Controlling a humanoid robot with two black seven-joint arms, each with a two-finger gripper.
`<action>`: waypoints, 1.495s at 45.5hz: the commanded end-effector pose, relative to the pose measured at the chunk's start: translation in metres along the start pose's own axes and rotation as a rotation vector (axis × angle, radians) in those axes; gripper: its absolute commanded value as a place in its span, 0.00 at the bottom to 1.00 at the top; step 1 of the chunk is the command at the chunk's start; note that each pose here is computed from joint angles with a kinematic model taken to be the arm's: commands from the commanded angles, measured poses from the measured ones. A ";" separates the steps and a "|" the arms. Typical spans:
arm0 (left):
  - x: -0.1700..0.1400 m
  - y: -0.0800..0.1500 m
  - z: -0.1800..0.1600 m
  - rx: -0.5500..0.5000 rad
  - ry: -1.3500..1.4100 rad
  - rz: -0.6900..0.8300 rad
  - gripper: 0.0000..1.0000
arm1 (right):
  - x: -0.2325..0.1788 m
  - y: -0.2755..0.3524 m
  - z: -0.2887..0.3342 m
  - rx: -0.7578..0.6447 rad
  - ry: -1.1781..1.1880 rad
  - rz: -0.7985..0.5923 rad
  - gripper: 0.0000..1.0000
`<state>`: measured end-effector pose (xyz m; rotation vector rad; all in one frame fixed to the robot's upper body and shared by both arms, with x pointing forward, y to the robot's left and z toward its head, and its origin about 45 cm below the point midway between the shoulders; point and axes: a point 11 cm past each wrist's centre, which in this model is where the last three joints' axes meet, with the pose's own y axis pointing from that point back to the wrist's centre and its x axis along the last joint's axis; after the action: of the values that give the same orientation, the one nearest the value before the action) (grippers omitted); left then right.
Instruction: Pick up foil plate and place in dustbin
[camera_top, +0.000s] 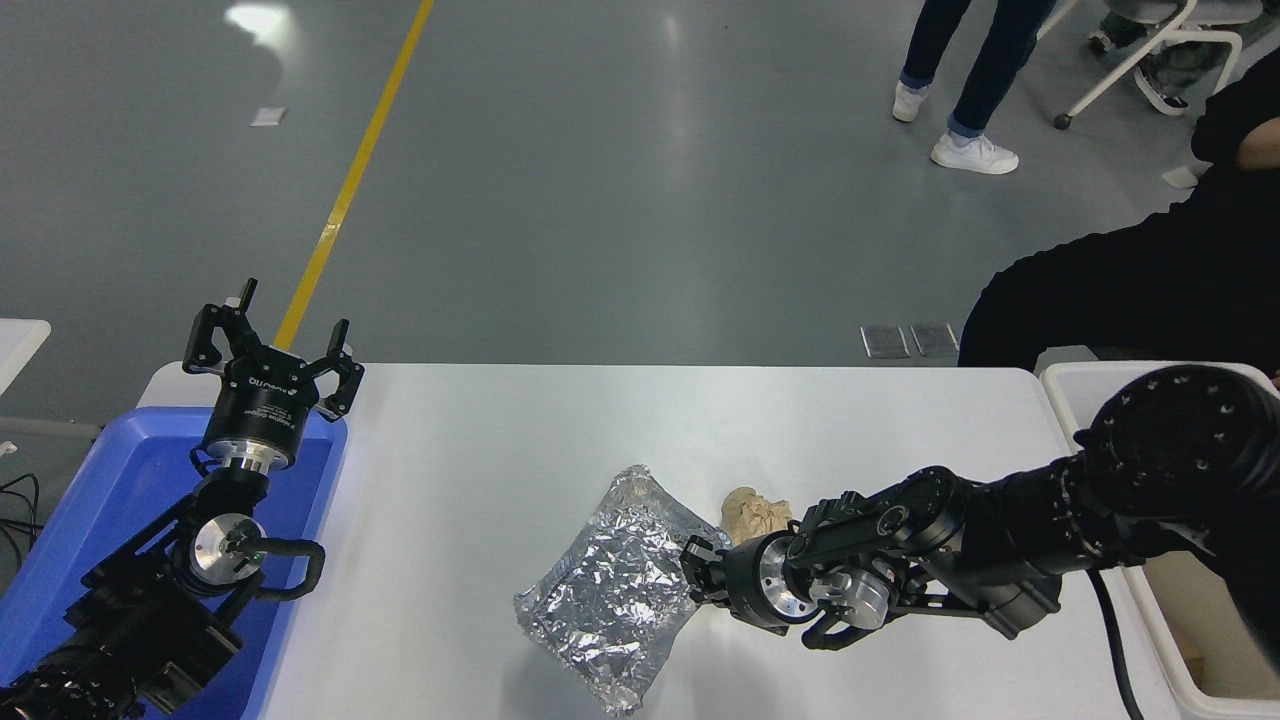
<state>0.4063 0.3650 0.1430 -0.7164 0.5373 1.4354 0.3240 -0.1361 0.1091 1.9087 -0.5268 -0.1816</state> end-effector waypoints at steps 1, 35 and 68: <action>0.000 0.000 0.000 0.000 0.001 0.000 0.98 | 0.073 0.072 -0.018 -0.002 0.088 0.032 0.00; 0.001 0.001 -0.001 0.001 0.001 0.002 0.98 | 0.132 0.240 -0.076 -0.034 0.364 -0.020 0.00; 0.001 0.001 -0.001 0.001 0.001 0.002 0.98 | 0.200 0.236 0.000 -0.233 0.328 0.207 0.00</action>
<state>0.4059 0.3651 0.1422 -0.7158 0.5397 1.4368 0.4187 -0.2417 0.3696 1.7348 -0.3115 0.1978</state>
